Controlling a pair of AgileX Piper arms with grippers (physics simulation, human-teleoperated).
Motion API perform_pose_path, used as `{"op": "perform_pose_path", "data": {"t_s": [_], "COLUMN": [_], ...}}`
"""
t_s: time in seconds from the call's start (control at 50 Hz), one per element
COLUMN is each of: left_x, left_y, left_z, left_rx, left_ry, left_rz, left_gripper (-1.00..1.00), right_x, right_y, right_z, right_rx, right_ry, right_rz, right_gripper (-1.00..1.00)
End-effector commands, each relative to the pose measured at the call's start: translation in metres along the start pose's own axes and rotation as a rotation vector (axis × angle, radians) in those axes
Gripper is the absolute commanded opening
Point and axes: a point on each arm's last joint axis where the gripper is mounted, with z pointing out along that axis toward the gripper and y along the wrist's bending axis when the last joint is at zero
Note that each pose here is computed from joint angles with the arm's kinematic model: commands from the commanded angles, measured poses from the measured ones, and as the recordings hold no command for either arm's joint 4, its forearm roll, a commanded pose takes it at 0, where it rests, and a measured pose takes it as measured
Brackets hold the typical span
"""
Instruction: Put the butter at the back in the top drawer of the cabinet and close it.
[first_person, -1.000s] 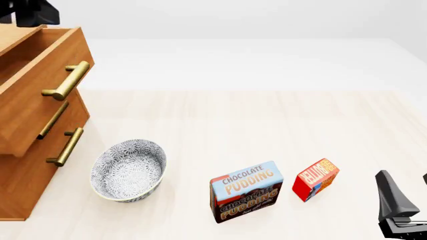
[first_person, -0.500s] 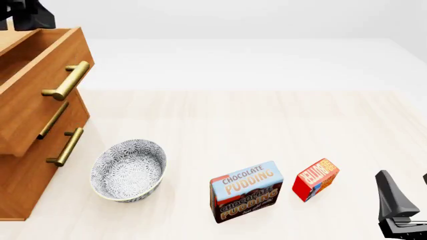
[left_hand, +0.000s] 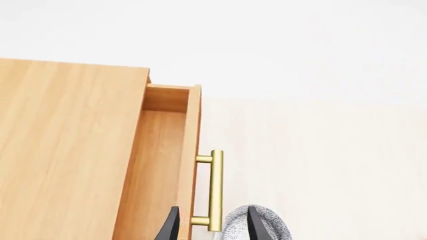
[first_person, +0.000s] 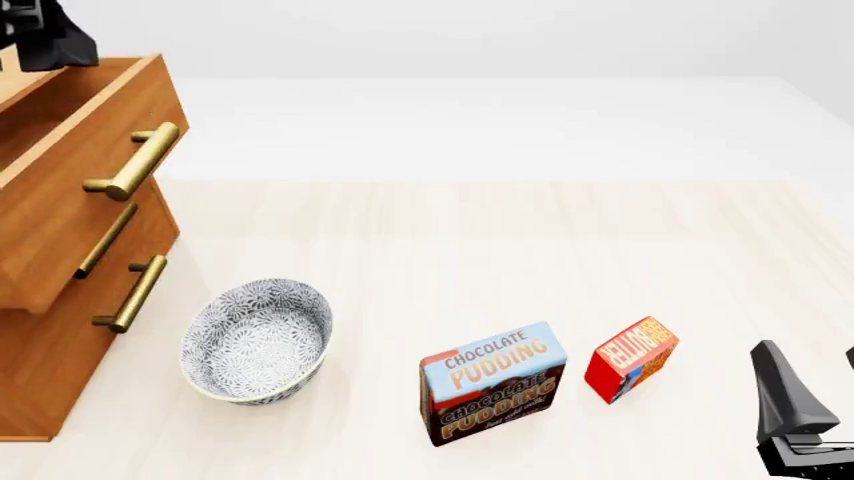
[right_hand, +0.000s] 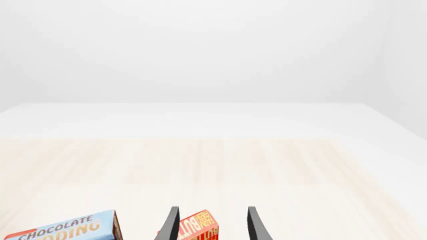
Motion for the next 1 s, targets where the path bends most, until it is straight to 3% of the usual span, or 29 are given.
{"op": "perform_pose_path", "data": {"t_s": [0.02,1.0], "left_x": [0.003,0.012], "left_y": [0.003,0.013], "left_z": [0.006,0.049], "left_rx": [-0.010,-0.042], "left_ry": [0.009,0.060], "left_rz": [-0.011,-0.049], "left_gripper": [1.00,1.00], "right_x": [0.000,0.000], "right_y": [0.000,0.000], "right_z": [0.000,0.000], "right_rx": [0.000,0.000], "right_ry": [0.000,0.000], "right_rz": [0.000,0.000], "right_gripper": [1.00,1.00]}}
